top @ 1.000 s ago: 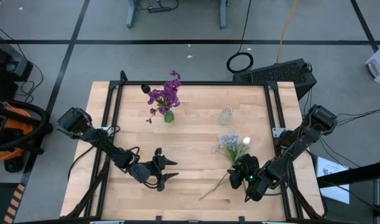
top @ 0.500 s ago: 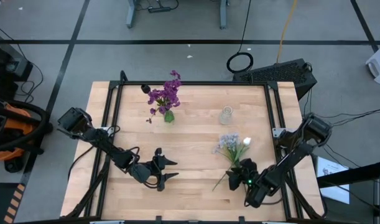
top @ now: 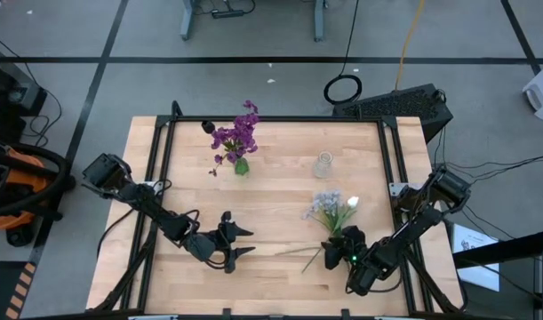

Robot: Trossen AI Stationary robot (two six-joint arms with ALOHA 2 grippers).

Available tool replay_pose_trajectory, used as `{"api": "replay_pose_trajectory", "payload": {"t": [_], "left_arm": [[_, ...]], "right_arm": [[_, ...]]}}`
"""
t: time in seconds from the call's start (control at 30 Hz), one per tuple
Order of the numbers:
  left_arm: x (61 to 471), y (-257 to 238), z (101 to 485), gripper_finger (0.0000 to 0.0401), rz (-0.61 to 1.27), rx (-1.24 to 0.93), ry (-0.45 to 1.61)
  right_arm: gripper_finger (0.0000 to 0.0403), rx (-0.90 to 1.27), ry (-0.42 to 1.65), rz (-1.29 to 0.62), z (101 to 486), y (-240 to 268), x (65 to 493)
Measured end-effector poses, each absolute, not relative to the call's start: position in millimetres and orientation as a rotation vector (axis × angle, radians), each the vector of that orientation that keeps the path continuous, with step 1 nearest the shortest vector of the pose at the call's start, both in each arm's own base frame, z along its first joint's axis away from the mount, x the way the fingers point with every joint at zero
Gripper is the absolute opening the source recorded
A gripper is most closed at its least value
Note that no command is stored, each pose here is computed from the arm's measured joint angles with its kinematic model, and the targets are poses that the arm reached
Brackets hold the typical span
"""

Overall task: Sort flowers into vase by color
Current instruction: Put the top white flower into the transparent vase

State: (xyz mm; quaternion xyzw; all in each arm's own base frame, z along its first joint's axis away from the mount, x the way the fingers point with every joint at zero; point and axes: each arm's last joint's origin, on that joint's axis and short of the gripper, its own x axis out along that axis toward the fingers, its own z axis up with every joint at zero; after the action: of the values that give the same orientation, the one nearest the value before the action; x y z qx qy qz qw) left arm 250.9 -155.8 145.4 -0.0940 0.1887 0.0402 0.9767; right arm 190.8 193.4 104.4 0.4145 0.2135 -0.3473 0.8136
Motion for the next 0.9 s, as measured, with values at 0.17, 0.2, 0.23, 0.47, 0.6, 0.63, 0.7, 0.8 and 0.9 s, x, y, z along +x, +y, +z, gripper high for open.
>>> {"api": "replay_pose_trajectory", "payload": {"t": [0.17,0.2,0.23,0.47,0.6,0.63,0.7,0.8,0.9], "left_arm": [[250.9,-155.8,145.4,0.0221,0.081,-0.19,0.38],[250.9,-155.8,145.4,0.0221,0.081,-0.19,0.38],[250.9,-155.8,145.4,0.0221,0.081,-0.19,0.38],[250.9,-155.8,145.4,0.0222,0.081,-0.189,0.381],[250.9,-155.8,145.4,0.0221,0.081,-0.189,0.381],[250.9,-155.8,145.4,0.0221,0.081,-0.189,0.381],[250.9,-155.8,145.4,0.0221,0.081,-0.189,0.381],[250.8,-155.8,145.4,0.0221,0.081,-0.189,0.381],[250.8,-155.8,145.4,0.0221,0.081,-0.189,0.381]], "right_arm": [[0.0162,0.853,0.458,-0.762,104.2,187.1,196.1],[0.0156,0.848,0.458,-0.763,104.2,186.4,196.8],[0.0148,0.844,0.46,-0.762,104.3,186.0,197.5],[0.0062,0.843,0.429,-0.753,105.1,186.9,197.9],[0.0011,0.866,0.345,-0.744,107.0,189.0,196.9],[0.0007,0.871,0.328,-0.741,107.3,189.4,196.6],[0.0008,0.876,0.311,-0.739,107.7,190.1,195.8],[0.0008,0.873,0.31,-0.735,107.8,190.4,195.9],[0.0003,0.859,0.283,-0.723,108.8,191.1,196.7]]}}
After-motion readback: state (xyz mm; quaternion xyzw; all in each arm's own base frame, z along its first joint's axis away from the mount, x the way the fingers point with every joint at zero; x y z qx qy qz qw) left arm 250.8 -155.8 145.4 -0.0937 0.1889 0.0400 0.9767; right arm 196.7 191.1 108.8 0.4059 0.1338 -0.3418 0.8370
